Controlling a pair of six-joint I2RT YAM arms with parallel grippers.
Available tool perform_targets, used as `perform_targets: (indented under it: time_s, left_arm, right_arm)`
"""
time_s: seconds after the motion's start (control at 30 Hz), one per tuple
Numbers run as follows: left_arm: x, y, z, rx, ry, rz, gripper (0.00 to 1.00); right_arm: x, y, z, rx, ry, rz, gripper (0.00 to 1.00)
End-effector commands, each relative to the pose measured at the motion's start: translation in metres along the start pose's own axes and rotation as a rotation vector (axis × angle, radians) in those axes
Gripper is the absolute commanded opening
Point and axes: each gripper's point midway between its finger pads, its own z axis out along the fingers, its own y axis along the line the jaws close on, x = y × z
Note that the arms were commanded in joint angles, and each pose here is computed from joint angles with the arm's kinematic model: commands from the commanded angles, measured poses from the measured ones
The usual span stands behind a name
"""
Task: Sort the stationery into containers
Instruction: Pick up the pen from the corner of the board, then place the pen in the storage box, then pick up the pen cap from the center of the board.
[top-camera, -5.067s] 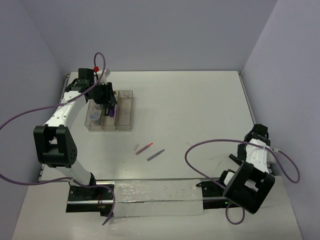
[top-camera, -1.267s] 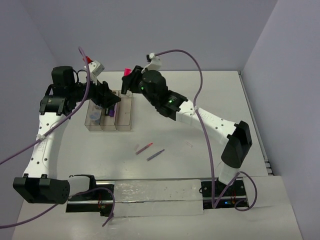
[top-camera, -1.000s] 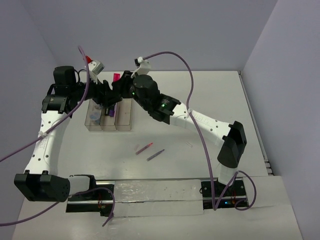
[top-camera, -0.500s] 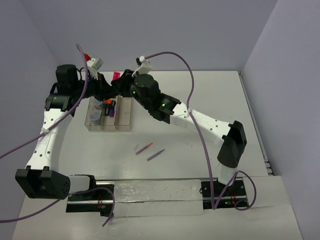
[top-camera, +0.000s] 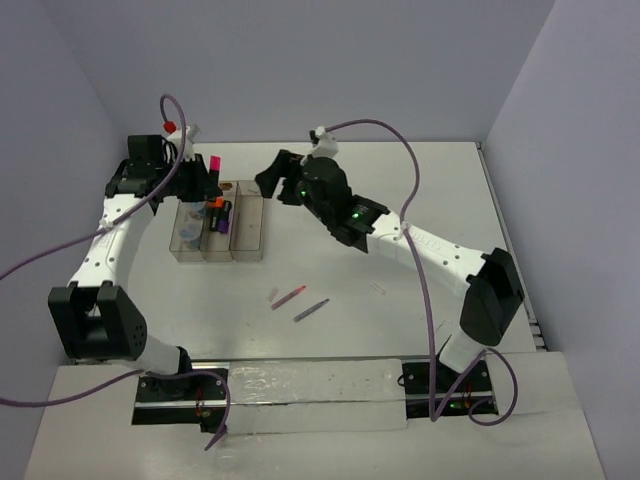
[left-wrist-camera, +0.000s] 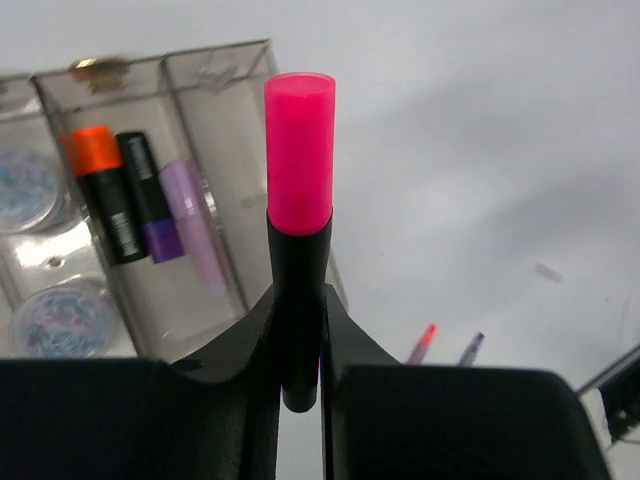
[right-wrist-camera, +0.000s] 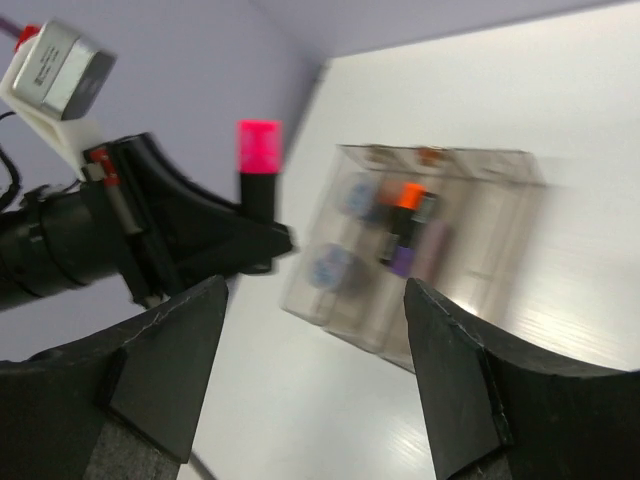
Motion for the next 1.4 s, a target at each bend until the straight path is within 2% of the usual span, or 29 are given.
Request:
perform_targets:
  time_s: [0.0, 0.1, 0.17, 0.33, 0.37, 0.47, 0.57, 0.7, 0.87, 0.97, 1.1, 1.13, 1.2, 1.27, 1.3, 1.37]
  left_arm:
    - [0.032, 0.044, 0.027, -0.134, 0.105, -0.096, 0.0]
    - [0.05, 0.067, 0.048, -0.194, 0.166, -0.138, 0.0]
    - [0.062, 0.076, 0.059, -0.213, 0.207, -0.165, 0.0]
    - [0.08, 0.091, 0.073, -0.243, 0.268, -0.181, 0.2]
    - [0.08, 0.091, 0.073, -0.243, 0.269, -0.181, 0.21]
    - [0.089, 0.095, 0.076, -0.254, 0.287, -0.183, 0.37]
    - [0.091, 0.094, 0.075, -0.25, 0.289, -0.184, 0.45]
    - [0.085, 0.09, 0.071, -0.242, 0.278, -0.168, 0.52]
    - [0.068, 0.076, 0.057, -0.206, 0.233, -0.141, 0.52]
    - [0.042, 0.048, 0.038, -0.137, 0.143, -0.041, 0.5]
    - [0.024, -0.009, 0.014, -0.03, 0.102, 0.254, 0.52]
    - [0.031, -0.029, 0.014, 0.014, 0.125, 0.343, 0.54]
    - [0.046, -0.055, 0.01, 0.061, 0.167, 0.431, 0.57]
    - [0.082, -0.084, 0.007, 0.116, 0.241, 0.528, 0.59]
    - [0.098, -0.102, 0.008, 0.157, 0.267, 0.571, 0.6]
    - [0.12, -0.11, 0.009, 0.175, 0.297, 0.604, 0.62]
  right_arm:
    - [-0.038, -0.035, -0.035, 0.075, -0.081, 0.029, 0.79]
    - [-0.037, -0.065, -0.051, 0.156, -0.105, -0.026, 0.79]
    - [-0.03, -0.087, -0.06, 0.219, -0.06, -0.059, 0.81]
    - [-0.004, -0.128, -0.075, 0.247, 0.134, -0.098, 0.84]
    - [-0.005, -0.13, -0.075, 0.247, 0.138, -0.104, 0.84]
    - [0.009, -0.154, -0.088, 0.326, 0.202, -0.162, 0.84]
    - [0.017, -0.169, -0.097, 0.389, 0.24, -0.194, 0.85]
    - [0.027, -0.18, -0.105, 0.404, 0.279, -0.208, 0.86]
    - [0.034, -0.187, -0.115, 0.409, 0.312, -0.205, 0.87]
    - [0.034, -0.191, -0.125, 0.405, 0.317, -0.211, 0.87]
    - [0.04, -0.205, -0.139, 0.417, 0.366, -0.226, 0.87]
    - [0.042, -0.211, -0.143, 0.435, 0.378, -0.217, 0.86]
    - [0.047, -0.22, -0.15, 0.464, 0.404, -0.194, 0.84]
    - [0.057, -0.227, -0.16, 0.476, 0.428, -0.148, 0.82]
    - [0.058, -0.231, -0.167, 0.481, 0.418, -0.132, 0.82]
    - [0.052, -0.231, -0.175, 0.48, 0.375, -0.114, 0.82]
